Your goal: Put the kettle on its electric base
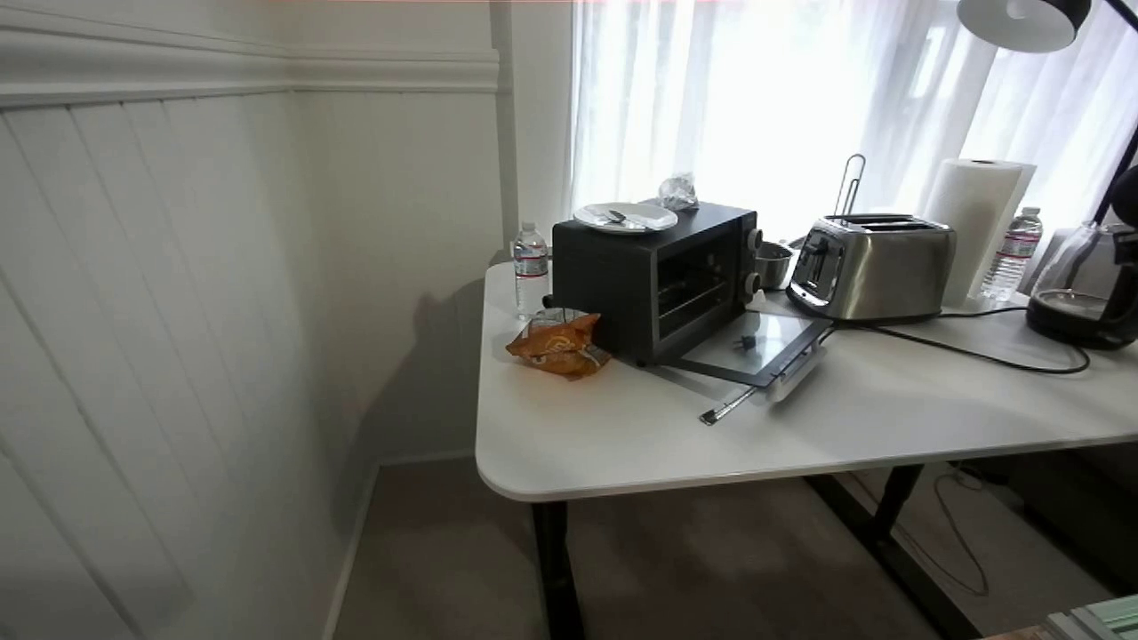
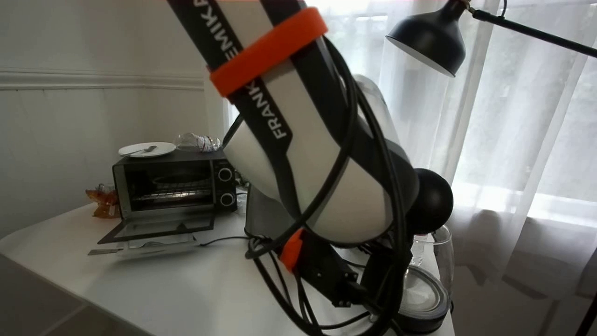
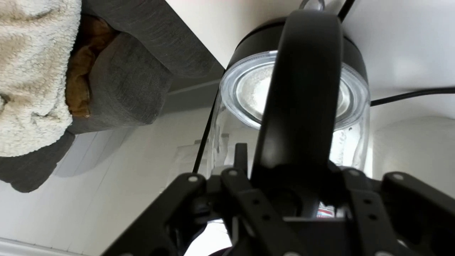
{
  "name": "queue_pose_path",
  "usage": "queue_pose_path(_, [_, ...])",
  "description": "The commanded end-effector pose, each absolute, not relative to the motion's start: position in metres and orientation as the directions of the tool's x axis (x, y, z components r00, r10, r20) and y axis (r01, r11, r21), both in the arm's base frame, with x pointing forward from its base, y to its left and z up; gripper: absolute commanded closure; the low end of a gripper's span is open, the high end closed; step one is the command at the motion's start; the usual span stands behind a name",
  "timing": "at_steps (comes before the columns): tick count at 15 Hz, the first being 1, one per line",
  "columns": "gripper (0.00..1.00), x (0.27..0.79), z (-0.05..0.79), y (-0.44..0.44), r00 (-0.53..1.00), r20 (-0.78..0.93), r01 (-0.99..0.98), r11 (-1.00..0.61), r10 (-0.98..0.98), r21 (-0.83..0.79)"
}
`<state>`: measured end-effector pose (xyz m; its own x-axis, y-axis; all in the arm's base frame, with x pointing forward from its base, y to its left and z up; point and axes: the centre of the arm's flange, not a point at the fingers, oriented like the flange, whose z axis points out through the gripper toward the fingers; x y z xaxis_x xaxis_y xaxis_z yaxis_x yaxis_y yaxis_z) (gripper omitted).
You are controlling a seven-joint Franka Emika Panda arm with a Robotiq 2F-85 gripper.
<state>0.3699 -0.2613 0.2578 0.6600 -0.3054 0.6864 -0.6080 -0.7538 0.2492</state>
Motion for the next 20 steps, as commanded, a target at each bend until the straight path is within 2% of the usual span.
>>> queue_pose_path(1, [0.82, 0.359, 0.272, -0.253, 0.685, 0.672, -0.573, -0.778, -0.283, 0.257])
queue_pose_path(3, [0.82, 0.36, 0.272, -0.255, 0.683, 0.676, -0.574, -0.775, -0.275, 0.264])
queue_pose_path(4, [0.32, 0.361, 0.272, -0.255, 0.681, 0.678, -0.582, -0.767, -0.277, 0.271])
queue_pose_path(5, [0.31, 0.362, 0.272, -0.255, 0.681, 0.68, -0.58, -0.768, -0.272, 0.273])
queue_pose_path(9, [0.04, 0.363, 0.276, -0.255, 0.684, 0.675, -0.589, -0.756, -0.277, 0.286])
queue_pose_path(11, [0.0, 0.362, 0.277, -0.256, 0.691, 0.666, -0.589, -0.754, -0.281, 0.293])
queue_pose_path(15, [0.0, 0.357, 0.279, -0.257, 0.745, 0.588, -0.58, -0.741, -0.315, 0.339])
queue_pose_path(20, [0.0, 0.348, 0.278, -0.245, 0.81, 0.461, -0.531, -0.786, -0.361, 0.317])
